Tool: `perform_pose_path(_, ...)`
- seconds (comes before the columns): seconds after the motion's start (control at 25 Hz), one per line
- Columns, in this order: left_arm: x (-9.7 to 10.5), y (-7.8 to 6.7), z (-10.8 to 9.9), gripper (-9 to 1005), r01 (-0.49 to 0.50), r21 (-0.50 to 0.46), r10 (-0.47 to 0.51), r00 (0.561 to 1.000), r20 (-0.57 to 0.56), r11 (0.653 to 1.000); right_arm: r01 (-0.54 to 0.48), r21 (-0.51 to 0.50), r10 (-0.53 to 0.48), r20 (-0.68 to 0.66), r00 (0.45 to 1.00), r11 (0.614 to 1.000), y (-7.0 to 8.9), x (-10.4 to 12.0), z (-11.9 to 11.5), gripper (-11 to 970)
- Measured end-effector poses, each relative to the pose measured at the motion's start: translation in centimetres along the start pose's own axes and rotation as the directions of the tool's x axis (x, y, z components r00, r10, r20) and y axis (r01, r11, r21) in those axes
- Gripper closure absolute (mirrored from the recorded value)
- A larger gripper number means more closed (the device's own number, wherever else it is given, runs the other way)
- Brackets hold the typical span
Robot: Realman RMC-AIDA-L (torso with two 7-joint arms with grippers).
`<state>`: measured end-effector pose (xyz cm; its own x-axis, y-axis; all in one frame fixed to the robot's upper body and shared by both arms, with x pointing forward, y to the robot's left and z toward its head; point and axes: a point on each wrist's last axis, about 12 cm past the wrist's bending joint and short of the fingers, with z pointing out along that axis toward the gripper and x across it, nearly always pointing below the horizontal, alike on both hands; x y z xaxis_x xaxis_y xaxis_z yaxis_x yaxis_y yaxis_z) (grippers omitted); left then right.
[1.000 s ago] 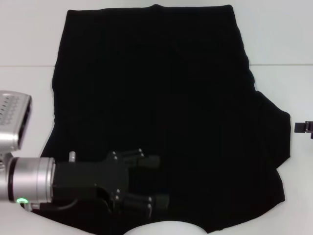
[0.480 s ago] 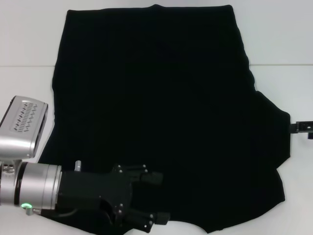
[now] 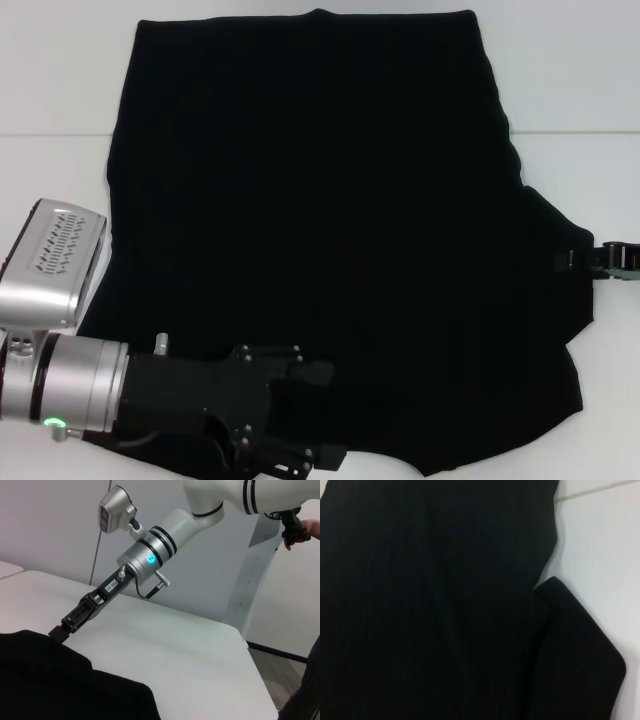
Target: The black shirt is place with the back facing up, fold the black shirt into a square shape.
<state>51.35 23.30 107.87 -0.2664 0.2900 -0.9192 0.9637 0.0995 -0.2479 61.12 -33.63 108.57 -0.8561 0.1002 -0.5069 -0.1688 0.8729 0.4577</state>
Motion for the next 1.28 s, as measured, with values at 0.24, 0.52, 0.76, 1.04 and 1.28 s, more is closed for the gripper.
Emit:
perform_pose_path(0.24,-0.1,0.1,-0.2,67,0.001,-0.007,-0.001,1.0,0.002,1.0,-0.015,0.023,0.015,0.014,1.0,1.0,-0.3,0.3,0.3,336)
perform_pose_path(0.52,-0.2,0.2,-0.3,68,0.01,-0.008,-0.01,1.0,0.0,1.0,-0.025,0.03,0.024,0.018,1.0,0.999,-0.4,0.5,0.4,631)
perform_pose_path(0.76,-0.1,0.2,-0.3,69,0.012,-0.01,-0.012,1.0,0.001,1.0,-0.028,0.033,0.027,0.02,0.999,0.999,-0.4,0.6,0.5,779)
perform_pose_path(1.04,-0.1,0.1,-0.3,70,0.021,-0.005,-0.021,1.0,0.004,1.0,-0.067,0.044,0.065,0.056,0.996,0.997,-1.3,0.5,-0.1,934)
perform_pose_path(1.28,-0.2,0.1,-0.2,71,0.025,0.0,-0.025,1.0,0.002,1.0,-0.065,0.048,0.063,0.049,0.997,0.997,-1.3,0.6,0.0,857)
